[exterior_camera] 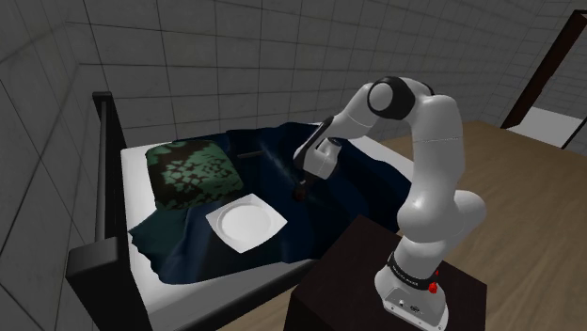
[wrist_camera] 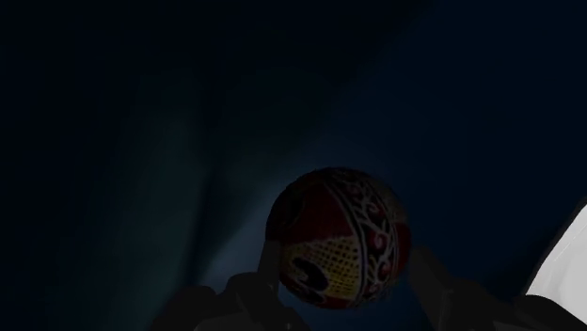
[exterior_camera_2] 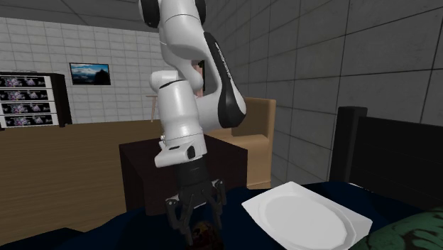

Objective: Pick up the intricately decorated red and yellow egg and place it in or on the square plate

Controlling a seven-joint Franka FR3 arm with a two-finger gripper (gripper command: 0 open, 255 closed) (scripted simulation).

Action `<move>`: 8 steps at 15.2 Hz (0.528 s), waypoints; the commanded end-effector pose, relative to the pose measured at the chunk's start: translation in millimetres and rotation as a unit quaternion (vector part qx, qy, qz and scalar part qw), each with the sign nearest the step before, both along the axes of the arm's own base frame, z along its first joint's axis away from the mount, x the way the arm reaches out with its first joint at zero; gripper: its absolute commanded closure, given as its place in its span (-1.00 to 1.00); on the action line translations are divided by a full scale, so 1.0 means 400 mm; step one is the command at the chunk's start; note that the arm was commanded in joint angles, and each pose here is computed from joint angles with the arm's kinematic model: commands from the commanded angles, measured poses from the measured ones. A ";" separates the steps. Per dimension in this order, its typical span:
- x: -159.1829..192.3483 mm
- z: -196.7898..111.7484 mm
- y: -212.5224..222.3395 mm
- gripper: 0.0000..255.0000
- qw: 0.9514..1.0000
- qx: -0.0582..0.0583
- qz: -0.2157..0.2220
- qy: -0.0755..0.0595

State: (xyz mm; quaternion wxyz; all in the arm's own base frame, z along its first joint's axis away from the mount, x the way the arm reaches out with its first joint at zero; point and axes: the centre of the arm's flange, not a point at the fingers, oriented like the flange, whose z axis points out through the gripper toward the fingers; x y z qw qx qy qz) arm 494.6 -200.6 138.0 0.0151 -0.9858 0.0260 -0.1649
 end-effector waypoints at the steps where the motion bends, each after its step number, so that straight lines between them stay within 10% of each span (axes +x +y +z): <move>1: -0.001 0.026 -0.001 1.00 1.000 0.000 0.000 0.000; 8: -0.001 0.119 -0.001 1.00 1.000 0.000 0.000 0.000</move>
